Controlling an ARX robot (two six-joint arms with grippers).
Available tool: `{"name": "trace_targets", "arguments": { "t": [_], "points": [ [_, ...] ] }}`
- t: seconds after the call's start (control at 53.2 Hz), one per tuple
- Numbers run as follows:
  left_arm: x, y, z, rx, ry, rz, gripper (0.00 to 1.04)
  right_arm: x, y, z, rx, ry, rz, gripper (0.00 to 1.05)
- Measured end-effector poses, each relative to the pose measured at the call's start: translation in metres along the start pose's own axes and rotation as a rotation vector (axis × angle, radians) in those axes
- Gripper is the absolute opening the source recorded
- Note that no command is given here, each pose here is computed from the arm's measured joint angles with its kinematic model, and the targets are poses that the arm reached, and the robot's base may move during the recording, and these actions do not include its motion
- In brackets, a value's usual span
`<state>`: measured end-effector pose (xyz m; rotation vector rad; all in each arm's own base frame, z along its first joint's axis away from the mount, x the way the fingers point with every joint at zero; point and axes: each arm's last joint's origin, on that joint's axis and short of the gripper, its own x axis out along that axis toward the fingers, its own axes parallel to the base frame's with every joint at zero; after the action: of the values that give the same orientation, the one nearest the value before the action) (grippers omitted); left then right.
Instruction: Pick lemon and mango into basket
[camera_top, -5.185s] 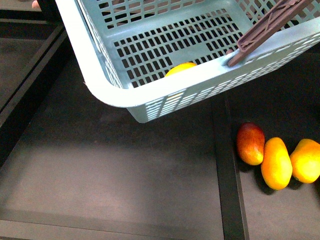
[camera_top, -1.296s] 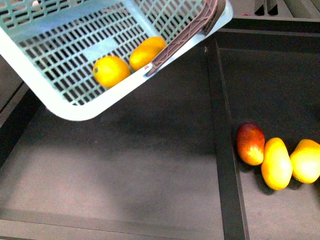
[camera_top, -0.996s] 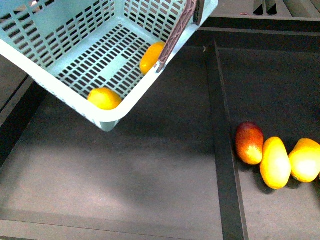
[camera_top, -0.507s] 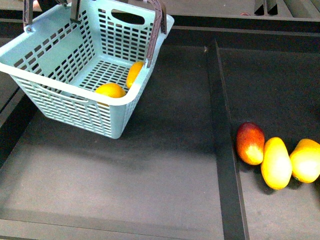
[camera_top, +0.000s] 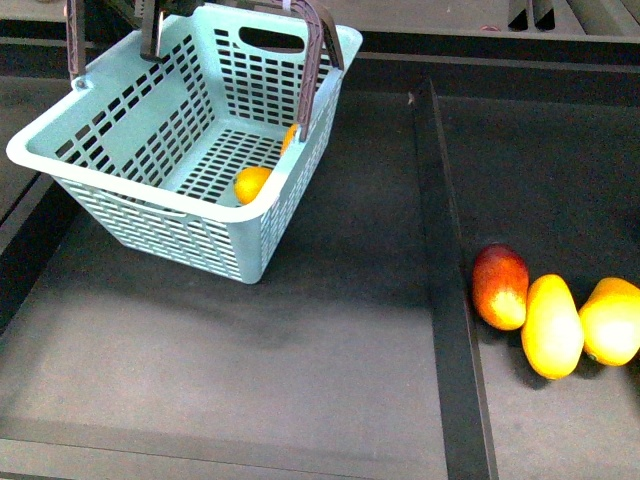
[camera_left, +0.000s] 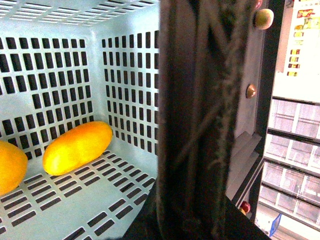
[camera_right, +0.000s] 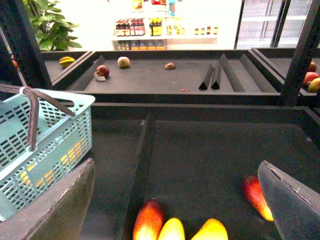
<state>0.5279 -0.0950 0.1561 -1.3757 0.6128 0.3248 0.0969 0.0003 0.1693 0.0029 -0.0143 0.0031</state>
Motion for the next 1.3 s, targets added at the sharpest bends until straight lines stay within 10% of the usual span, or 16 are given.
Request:
{"name": "trace_targets", "arguments": {
  "t": [0.432,0.526,0.582,0.733,0.883,1.296],
  "points": [
    [-0.123,-0.022,0.009,-0.021,-0.323,-0.038,0.99,0.000,0.000,0.000,0.000,0.000,0.000,0.96],
    [-0.150,-0.032,-0.011,0.173,-0.321,-0.037,0.94,0.000,0.000,0.000,0.000,0.000,0.001,0.96],
    [-0.156,-0.026,-0.015,0.433,-0.268,-0.257,0.82,0.000,0.000,0.000,0.000,0.000,0.000,0.96],
    [-0.205,0.052,0.007,1.200,-0.582,-0.390,0.42,0.000,0.000,0.000,0.000,0.000,-0.002,0.96],
    [-0.237,0.110,0.012,1.343,-0.596,-0.337,0.03,0.000,0.000,0.000,0.000,0.000,-0.002,0.96],
    [-0.292,0.180,0.020,1.370,-0.593,-0.338,0.03,0.000,0.000,0.000,0.000,0.000,-0.002,0.96]
  ]
}}
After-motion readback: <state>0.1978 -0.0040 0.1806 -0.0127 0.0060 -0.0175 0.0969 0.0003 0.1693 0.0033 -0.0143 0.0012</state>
